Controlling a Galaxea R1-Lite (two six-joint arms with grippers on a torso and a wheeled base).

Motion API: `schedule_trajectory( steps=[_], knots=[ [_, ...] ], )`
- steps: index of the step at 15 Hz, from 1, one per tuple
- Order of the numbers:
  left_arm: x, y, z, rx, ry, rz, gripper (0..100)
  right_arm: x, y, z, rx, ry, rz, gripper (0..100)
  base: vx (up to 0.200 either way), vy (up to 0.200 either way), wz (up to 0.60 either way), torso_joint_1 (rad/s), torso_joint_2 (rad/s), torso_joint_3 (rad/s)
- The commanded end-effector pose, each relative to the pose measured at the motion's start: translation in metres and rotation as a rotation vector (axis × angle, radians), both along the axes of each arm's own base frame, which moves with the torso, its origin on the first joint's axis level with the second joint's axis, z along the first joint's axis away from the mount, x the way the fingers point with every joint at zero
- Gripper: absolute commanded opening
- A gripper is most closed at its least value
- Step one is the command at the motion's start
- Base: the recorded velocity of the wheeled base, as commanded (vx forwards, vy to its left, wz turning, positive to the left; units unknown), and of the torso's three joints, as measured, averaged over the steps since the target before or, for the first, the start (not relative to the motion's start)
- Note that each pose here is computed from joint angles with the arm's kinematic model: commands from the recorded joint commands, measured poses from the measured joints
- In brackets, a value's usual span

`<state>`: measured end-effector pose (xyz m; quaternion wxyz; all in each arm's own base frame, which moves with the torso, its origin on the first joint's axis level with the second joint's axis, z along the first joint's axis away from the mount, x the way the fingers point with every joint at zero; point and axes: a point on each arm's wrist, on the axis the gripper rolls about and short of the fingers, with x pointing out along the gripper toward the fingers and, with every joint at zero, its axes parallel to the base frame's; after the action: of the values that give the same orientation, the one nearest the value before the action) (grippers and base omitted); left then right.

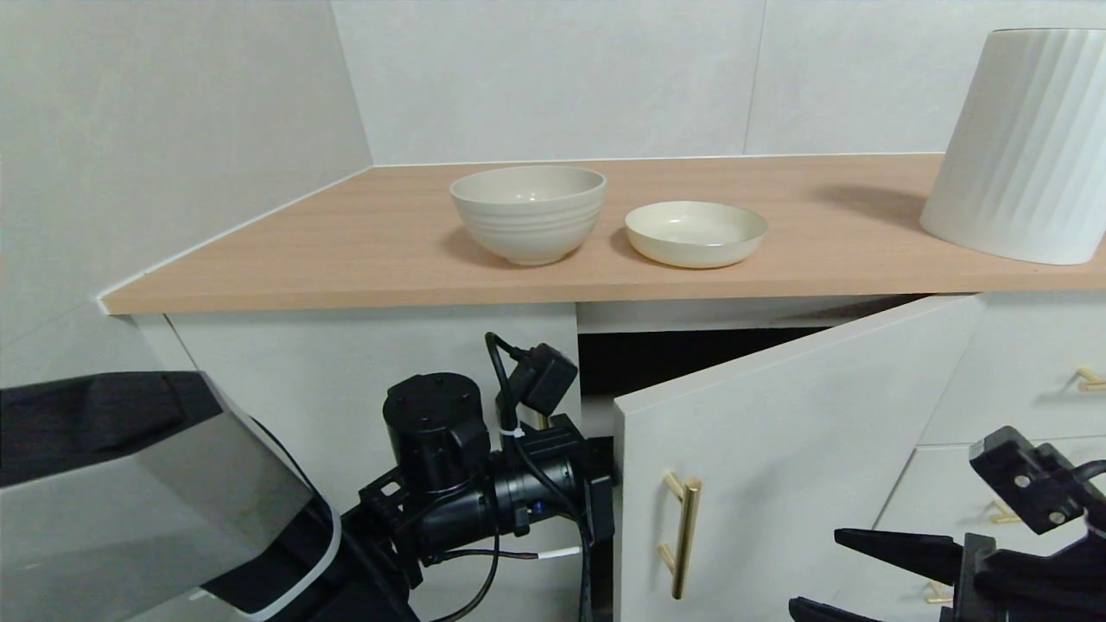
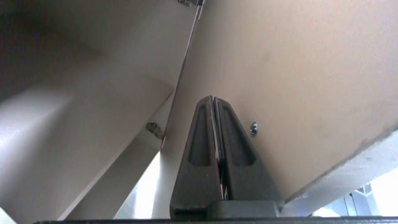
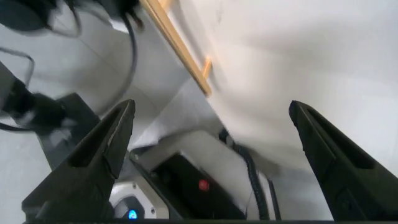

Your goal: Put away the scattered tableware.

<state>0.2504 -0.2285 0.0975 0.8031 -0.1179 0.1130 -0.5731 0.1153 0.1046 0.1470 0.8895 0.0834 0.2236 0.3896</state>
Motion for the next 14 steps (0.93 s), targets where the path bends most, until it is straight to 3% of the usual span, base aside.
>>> schedule_trajectory(
  steps=[1, 2, 8, 14],
  knots=[
    [-0.002, 0.001, 0.003, -0.004, -0.003, -0.005, 0, -0.004, -0.003, 0.007, 0.026, -0.031, 0.002, 100, 0.000, 0.000, 0.00, 0.000, 0.00, 0.000],
    [-0.003, 0.001, 0.003, -0.003, -0.002, -0.007, 0, -0.003, -0.003, 0.007, 0.024, -0.029, 0.003, 100, 0.000, 0.000, 0.00, 0.000, 0.00, 0.000],
    [-0.002, -0.001, -0.002, 0.005, 0.007, -0.010, 0, -0.004, -0.003, 0.005, 0.013, -0.016, 0.011, 100, -0.200, 0.000, 0.00, 0.004, 0.00, 0.003],
    [0.002, -0.004, -0.009, 0.015, 0.016, -0.008, 0, -0.005, -0.003, 0.006, 0.013, -0.017, 0.013, 100, 0.000, 0.000, 0.00, 0.000, 0.00, 0.000]
  ],
)
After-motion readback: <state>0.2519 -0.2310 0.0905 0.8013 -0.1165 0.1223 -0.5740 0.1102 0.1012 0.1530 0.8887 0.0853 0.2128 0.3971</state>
